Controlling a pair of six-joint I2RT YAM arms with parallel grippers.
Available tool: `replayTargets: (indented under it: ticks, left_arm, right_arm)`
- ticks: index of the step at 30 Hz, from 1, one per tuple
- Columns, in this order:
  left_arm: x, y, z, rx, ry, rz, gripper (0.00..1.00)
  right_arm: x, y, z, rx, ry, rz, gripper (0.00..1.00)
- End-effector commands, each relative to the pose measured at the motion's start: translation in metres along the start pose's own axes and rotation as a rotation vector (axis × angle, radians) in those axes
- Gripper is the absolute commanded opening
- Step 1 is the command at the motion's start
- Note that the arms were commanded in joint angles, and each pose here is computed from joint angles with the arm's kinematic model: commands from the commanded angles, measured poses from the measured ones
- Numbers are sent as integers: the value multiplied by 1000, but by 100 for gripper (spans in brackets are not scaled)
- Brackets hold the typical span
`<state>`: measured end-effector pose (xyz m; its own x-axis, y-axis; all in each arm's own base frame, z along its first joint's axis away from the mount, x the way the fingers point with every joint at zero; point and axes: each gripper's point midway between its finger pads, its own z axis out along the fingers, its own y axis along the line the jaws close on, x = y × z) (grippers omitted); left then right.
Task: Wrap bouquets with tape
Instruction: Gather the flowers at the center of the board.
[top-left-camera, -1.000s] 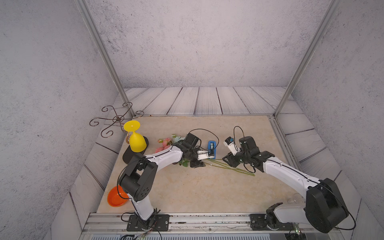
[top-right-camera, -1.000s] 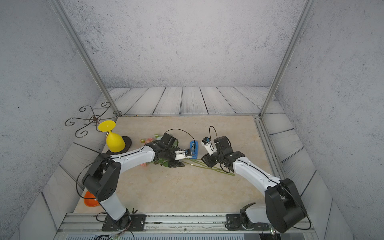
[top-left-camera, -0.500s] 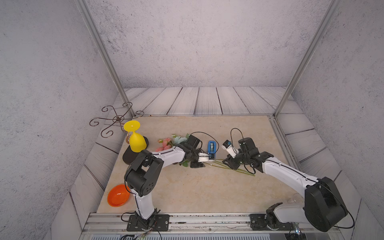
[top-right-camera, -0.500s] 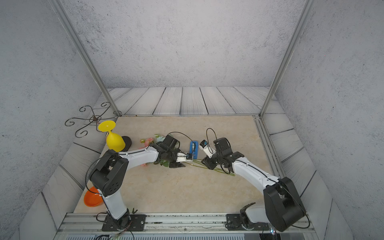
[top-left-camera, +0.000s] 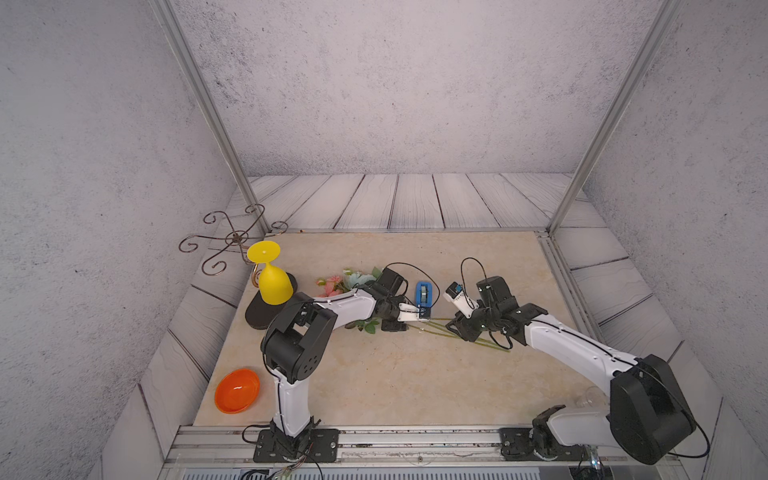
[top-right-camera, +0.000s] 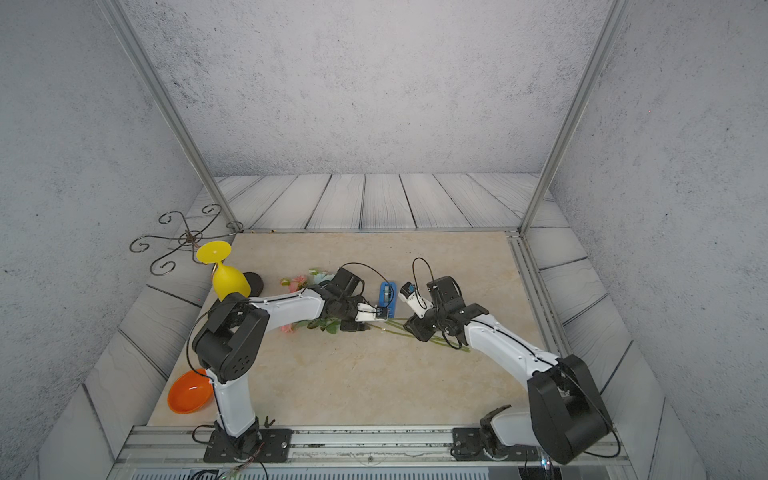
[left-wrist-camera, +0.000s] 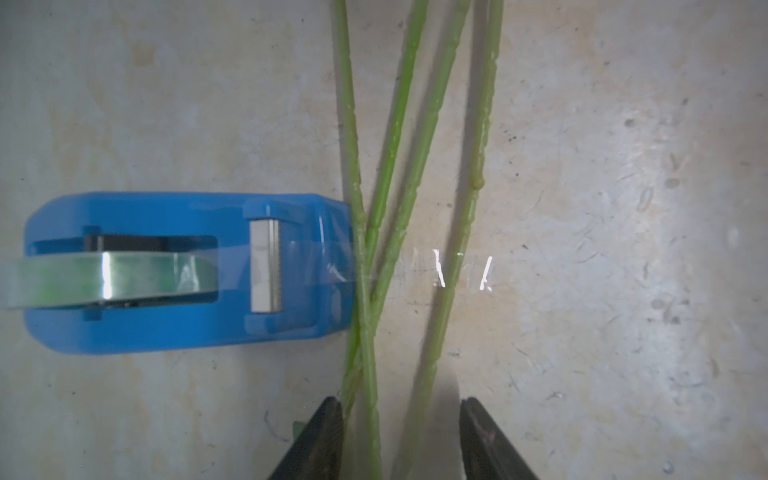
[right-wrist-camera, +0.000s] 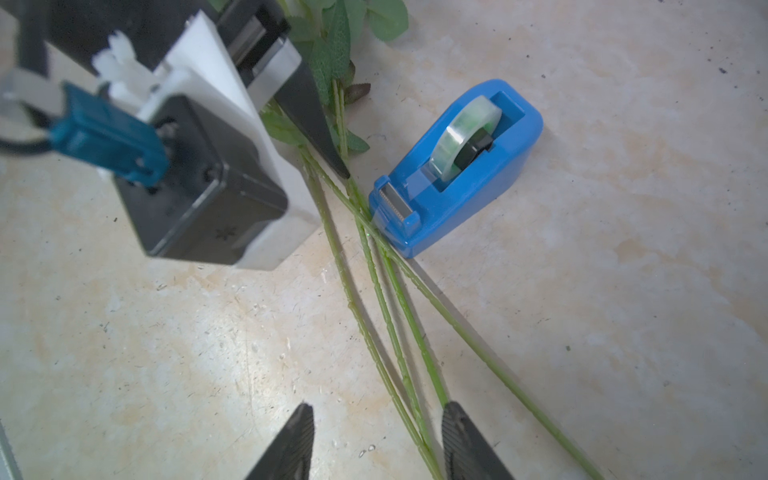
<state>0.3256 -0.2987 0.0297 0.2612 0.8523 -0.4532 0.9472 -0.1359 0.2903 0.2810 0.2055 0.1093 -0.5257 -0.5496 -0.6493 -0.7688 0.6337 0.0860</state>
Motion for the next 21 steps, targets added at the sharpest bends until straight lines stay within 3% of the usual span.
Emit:
replayTargets:
  ticks: [1,10,21]
  left_arm:
    - [-2,7,5,-7,16,24,50]
    - [-10,2,11,66,-20,9,48]
    - [-8,-13,15,100,-38,-19,36]
  right_arm:
    - [6,6,-2,-27,13,11,52]
    - [12,9,-2,-36,32,7,51]
    - [14,3,3,-16,58,2,50]
